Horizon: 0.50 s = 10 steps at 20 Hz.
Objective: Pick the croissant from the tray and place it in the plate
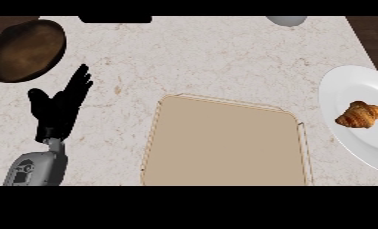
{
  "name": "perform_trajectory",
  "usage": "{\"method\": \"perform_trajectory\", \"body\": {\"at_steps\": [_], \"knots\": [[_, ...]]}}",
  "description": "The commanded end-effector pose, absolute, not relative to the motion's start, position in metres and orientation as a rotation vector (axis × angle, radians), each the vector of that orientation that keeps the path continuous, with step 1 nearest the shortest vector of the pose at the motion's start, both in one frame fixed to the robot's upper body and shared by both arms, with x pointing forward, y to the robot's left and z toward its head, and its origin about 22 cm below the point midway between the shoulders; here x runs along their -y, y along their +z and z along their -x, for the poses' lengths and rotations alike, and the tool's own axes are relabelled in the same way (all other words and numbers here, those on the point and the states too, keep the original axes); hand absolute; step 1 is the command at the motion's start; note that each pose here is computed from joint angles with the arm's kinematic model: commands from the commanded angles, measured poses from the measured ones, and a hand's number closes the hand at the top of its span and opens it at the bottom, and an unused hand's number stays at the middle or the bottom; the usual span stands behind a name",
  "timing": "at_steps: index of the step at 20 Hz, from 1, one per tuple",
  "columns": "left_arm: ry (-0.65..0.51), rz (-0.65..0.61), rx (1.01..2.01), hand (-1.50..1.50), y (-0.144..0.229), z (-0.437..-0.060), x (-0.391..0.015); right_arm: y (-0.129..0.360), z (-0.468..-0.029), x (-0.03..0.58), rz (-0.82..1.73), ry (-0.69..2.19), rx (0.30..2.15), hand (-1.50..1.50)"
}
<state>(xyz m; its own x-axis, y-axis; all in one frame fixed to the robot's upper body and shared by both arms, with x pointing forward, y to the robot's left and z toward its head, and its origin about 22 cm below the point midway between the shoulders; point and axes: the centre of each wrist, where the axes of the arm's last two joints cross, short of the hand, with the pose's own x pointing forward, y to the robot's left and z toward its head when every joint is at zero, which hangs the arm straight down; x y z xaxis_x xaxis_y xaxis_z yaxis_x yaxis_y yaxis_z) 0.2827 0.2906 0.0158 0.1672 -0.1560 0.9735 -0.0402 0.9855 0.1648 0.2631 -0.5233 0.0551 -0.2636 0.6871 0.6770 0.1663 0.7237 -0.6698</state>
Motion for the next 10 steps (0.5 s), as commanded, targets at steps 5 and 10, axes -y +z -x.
{"method": "perform_trajectory", "body": {"at_steps": [5, 10], "knots": [[-0.089, -0.183, 1.393, 0.00, 0.019, -0.282, -0.279, 0.083, -0.259, 0.537, 0.374, 0.303, 1.892, -1.50], [-0.066, -0.176, 1.399, 0.00, 0.018, -0.281, -0.293, 0.088, -0.245, 0.557, 0.140, 0.233, 1.758, -1.50]]}}
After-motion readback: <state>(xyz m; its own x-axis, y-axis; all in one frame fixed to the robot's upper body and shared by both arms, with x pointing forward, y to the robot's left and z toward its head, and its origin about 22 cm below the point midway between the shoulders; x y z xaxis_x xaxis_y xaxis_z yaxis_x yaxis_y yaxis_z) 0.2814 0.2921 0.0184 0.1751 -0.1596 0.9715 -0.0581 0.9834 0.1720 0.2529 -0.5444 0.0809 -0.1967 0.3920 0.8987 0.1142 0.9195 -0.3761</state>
